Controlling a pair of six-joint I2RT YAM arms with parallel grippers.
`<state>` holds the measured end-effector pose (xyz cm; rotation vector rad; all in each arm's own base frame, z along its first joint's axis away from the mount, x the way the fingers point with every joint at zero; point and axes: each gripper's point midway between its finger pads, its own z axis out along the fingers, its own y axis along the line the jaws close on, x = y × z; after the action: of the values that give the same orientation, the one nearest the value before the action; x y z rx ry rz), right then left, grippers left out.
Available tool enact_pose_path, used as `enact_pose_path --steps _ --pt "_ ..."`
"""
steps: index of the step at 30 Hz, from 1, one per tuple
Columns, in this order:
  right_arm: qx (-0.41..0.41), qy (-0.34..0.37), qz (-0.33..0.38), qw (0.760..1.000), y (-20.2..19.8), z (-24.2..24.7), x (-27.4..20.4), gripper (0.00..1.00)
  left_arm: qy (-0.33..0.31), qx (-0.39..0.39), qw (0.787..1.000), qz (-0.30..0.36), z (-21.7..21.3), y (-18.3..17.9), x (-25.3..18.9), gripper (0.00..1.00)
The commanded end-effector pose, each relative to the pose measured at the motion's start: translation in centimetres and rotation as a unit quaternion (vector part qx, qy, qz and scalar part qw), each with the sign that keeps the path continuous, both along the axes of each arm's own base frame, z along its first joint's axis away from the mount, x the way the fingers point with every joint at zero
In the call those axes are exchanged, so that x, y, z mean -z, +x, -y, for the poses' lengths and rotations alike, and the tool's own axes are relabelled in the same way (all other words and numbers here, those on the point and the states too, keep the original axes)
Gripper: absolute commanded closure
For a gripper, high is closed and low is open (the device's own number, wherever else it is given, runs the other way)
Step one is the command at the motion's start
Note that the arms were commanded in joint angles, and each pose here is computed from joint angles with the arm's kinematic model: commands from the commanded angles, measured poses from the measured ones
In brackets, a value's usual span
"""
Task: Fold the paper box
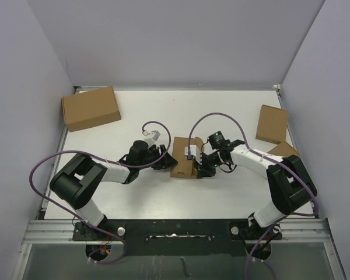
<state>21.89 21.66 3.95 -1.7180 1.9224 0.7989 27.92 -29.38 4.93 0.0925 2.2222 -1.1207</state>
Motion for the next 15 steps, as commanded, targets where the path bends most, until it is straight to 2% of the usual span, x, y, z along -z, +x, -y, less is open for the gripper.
enact_pose_path --steps 1,15 --pt "-0.001 0.031 0.023 0.999 1.7 -1.4 -1.8 1.00 -0.001 0.011 1.000 0.001 0.5 0.2 0.2 0.52" --pt "0.001 0.021 -0.015 1.000 1.0 -0.5 -0.8 1.00 -0.003 -0.004 1.000 -0.012 -0.3 0.6 0.5 0.53"
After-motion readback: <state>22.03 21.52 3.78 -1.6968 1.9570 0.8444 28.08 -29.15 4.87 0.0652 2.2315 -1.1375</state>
